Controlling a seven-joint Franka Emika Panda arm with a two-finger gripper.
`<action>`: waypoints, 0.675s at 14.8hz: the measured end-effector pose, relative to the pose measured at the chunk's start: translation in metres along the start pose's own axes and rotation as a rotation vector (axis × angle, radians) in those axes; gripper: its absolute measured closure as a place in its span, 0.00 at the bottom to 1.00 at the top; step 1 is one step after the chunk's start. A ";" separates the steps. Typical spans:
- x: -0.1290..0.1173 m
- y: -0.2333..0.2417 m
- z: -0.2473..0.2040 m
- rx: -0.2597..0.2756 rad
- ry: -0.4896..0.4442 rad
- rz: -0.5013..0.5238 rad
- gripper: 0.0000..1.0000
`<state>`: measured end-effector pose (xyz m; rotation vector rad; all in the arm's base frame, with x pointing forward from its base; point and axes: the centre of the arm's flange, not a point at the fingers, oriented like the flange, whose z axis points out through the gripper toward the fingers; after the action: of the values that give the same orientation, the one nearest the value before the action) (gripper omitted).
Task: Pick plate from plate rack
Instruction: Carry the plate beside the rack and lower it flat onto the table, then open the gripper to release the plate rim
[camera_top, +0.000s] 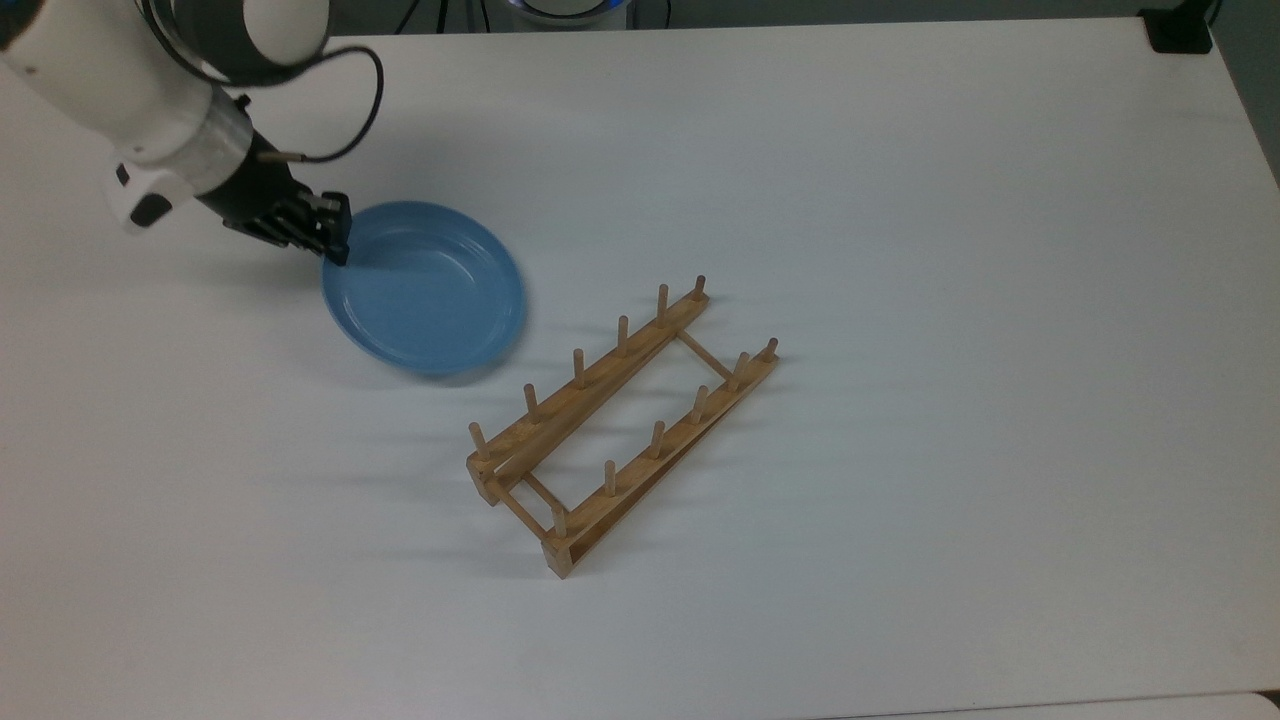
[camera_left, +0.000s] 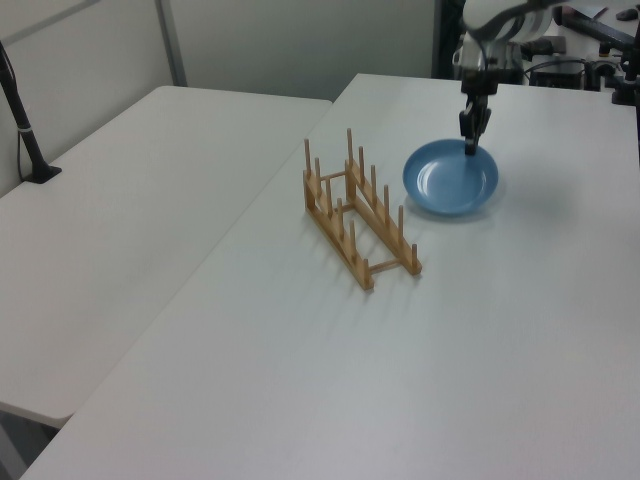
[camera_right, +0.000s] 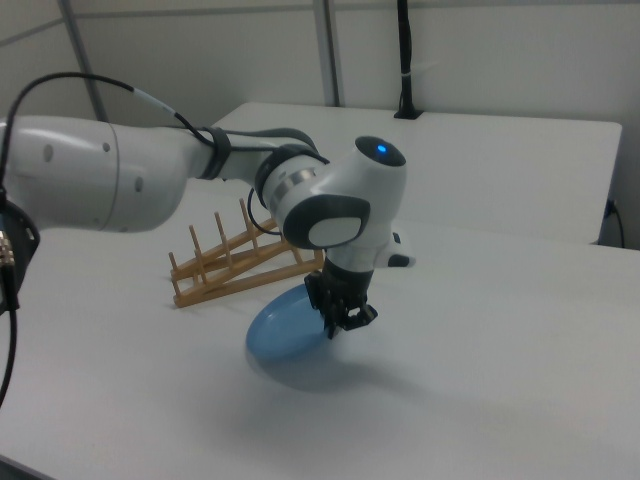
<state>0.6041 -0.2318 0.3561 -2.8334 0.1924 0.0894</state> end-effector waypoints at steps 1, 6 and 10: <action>0.002 0.003 0.010 -0.002 -0.008 -0.004 0.93; 0.003 0.009 0.027 0.003 -0.020 -0.034 0.93; -0.001 0.018 0.029 -0.002 -0.019 -0.036 0.57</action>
<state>0.5994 -0.2402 0.3227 -2.8360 0.1372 0.1086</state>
